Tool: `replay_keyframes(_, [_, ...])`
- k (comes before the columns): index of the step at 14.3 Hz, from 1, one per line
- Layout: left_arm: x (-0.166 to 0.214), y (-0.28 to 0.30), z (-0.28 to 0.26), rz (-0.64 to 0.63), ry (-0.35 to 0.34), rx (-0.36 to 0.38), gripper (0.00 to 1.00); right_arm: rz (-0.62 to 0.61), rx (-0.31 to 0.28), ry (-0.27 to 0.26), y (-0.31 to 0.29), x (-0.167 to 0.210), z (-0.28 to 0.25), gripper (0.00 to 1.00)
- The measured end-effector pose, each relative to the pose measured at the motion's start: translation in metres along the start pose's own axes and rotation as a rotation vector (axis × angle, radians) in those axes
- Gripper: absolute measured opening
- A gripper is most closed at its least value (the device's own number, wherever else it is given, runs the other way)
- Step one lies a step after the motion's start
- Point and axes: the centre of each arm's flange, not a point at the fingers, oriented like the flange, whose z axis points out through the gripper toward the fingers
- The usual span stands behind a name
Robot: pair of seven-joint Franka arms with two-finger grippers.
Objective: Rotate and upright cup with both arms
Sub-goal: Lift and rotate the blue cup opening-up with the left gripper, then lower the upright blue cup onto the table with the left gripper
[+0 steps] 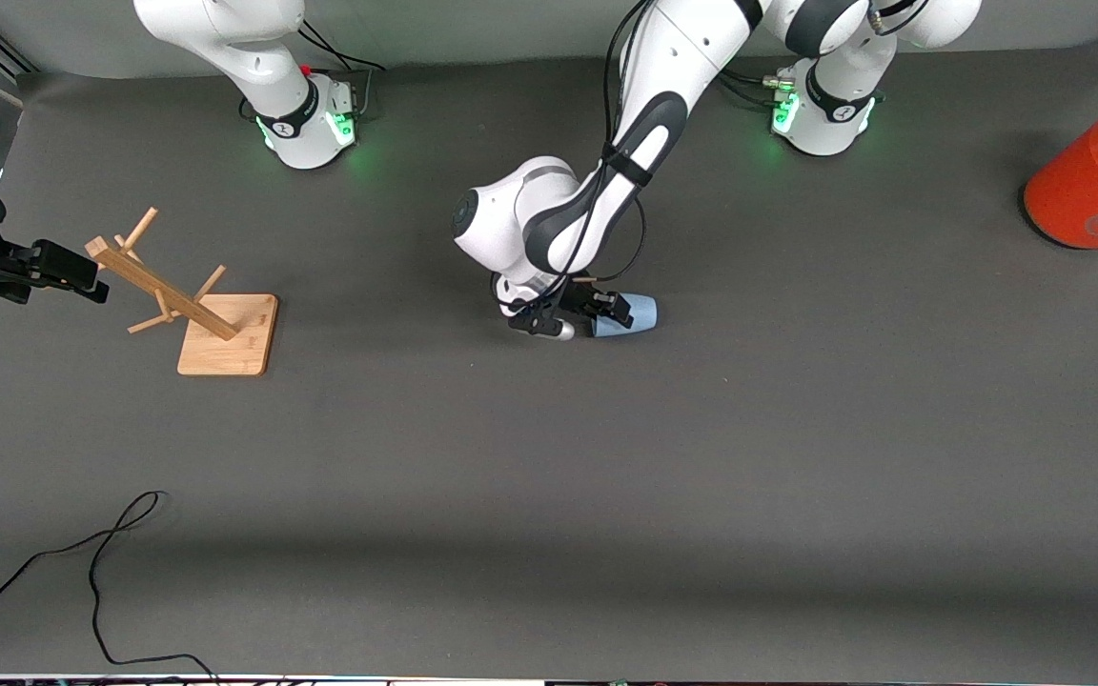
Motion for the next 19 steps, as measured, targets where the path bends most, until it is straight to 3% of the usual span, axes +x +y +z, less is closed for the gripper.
replay_keyframes(3, [0.001,-0.002,-0.001,0.018,0.002,0.005,0.18,-0.001,0.0,-0.003,0.0,0.0,0.001,1.0])
replay_keyframes(7, [0.009,-0.022,-0.019,-0.009,0.008,0.012,0.1,-0.001,0.0,-0.006,-0.001,-0.001,0.001,1.0])
replay_keyframes(9, [0.021,-0.061,-0.041,-0.077,0.0,-0.011,0.07,-0.001,0.0,-0.007,-0.001,-0.001,0.001,1.0])
replay_keyframes(11, [0.038,-0.139,-0.065,-0.204,-0.059,-0.143,0.07,-0.001,0.0,-0.007,-0.001,-0.001,0.001,1.0])
replay_keyframes(15, [0.051,-0.359,-0.073,-0.473,-0.153,-0.497,0.07,-0.002,0.0,-0.007,-0.001,-0.001,0.001,1.0])
replay_keyframes(17, [0.048,-0.413,-0.07,-0.552,-0.146,-0.63,0.07,-0.002,0.0,-0.007,-0.001,-0.001,0.001,1.0])
replay_keyframes(19, [0.052,-0.418,-0.065,-0.594,-0.107,-0.679,0.07,-0.002,0.0,-0.008,-0.001,-0.001,0.001,1.0])
